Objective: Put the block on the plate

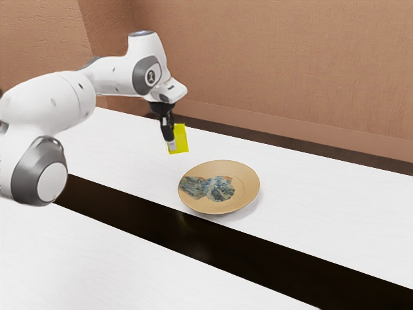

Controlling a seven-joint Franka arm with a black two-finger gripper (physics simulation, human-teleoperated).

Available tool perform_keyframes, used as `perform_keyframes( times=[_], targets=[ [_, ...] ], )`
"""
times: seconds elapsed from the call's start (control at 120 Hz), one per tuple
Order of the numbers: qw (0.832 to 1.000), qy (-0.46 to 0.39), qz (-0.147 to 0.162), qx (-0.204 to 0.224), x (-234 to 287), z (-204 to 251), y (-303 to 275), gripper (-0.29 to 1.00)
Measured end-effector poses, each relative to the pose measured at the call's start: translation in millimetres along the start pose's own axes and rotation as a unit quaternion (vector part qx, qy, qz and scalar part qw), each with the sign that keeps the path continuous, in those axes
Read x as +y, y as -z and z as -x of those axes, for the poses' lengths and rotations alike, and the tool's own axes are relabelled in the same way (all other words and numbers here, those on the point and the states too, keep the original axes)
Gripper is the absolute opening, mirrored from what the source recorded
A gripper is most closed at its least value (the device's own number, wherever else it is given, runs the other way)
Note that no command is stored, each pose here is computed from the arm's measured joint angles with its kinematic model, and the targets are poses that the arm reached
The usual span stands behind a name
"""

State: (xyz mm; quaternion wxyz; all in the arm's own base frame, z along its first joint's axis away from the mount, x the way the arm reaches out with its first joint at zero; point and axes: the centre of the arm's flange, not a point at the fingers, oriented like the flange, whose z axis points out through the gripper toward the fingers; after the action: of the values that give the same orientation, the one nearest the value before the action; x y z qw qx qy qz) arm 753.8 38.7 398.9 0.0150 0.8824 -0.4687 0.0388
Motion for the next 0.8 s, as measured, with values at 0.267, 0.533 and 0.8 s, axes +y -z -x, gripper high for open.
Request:
perform_keyframes(
  times=[0.267, 0.533, 0.8],
  targets=[
    [0.999, -0.043, 0.011, 0.008, 56, -68, -11, 0.41],
    [0.999, -0.040, 0.027, 0.014, 77, -65, -22, 0.41],
    [0.999, -0.036, 0.034, 0.003, 75, -62, -61, 0.43]
  ],
)
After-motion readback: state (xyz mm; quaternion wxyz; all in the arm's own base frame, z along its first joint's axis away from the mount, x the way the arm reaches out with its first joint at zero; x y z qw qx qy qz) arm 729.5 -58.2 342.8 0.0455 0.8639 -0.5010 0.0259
